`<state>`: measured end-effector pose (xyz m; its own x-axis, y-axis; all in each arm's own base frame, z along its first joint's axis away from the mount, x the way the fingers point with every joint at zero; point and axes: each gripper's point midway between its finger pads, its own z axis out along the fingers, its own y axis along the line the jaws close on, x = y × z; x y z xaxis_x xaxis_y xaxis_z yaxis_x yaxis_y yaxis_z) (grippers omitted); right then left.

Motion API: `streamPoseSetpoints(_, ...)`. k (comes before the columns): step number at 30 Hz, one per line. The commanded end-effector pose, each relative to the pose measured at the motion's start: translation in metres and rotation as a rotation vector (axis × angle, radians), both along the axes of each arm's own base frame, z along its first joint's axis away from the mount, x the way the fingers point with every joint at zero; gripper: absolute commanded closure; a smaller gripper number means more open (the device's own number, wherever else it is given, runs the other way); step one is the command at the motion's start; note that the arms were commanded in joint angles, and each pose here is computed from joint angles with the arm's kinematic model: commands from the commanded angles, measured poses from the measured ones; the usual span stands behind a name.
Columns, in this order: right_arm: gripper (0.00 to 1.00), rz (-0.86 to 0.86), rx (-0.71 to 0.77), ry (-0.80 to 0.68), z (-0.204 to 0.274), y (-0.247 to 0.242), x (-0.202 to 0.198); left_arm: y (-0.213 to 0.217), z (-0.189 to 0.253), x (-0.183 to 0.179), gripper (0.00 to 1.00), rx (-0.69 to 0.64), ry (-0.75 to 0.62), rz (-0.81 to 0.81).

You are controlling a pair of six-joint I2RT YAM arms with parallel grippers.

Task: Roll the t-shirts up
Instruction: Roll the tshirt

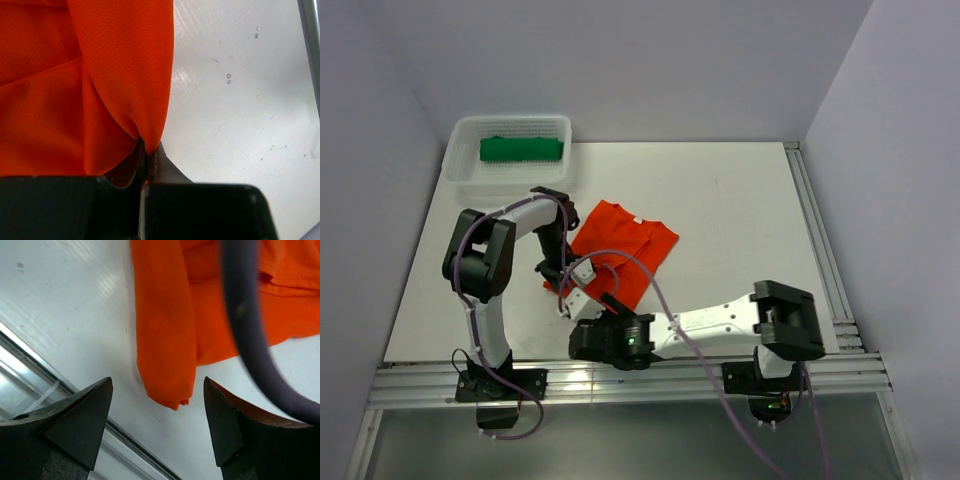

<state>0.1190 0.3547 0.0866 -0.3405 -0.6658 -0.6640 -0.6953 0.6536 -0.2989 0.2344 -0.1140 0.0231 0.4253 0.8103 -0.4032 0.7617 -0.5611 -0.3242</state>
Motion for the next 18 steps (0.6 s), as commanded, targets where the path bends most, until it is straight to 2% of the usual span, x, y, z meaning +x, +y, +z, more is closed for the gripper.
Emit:
streamPoseSetpoints(1,0.2,-0.047,-0.097,-0.116,0.005,0.0,0.01,0.008,-0.01,-0.006,1.0,0.076,0.042,-0.015)
streamPoseSetpoints(4,0.21,-0.035,-0.17,-0.144,-0.009,0.005,0.012,0.01,-0.013,-0.007,1.0,0.096,0.05,-0.021)
streamPoseSetpoints(8,0.27,-0.022,-0.251,-0.168,-0.032,0.005,0.015,0.007,-0.013,-0.005,1.0,0.095,0.045,-0.028)
streamPoseSetpoints(14,0.31,-0.029,-0.296,-0.193,-0.053,0.004,0.021,0.006,-0.013,-0.005,1.0,0.101,0.043,-0.036)
streamPoseSetpoints(17,0.42,-0.045,-0.307,-0.208,-0.058,0.004,0.027,0.005,-0.013,-0.006,1.0,0.102,0.043,-0.04)
streamPoseSetpoints(18,0.53,-0.055,-0.306,-0.215,-0.058,0.003,0.03,0.005,-0.013,-0.007,1.0,0.102,0.044,-0.042)
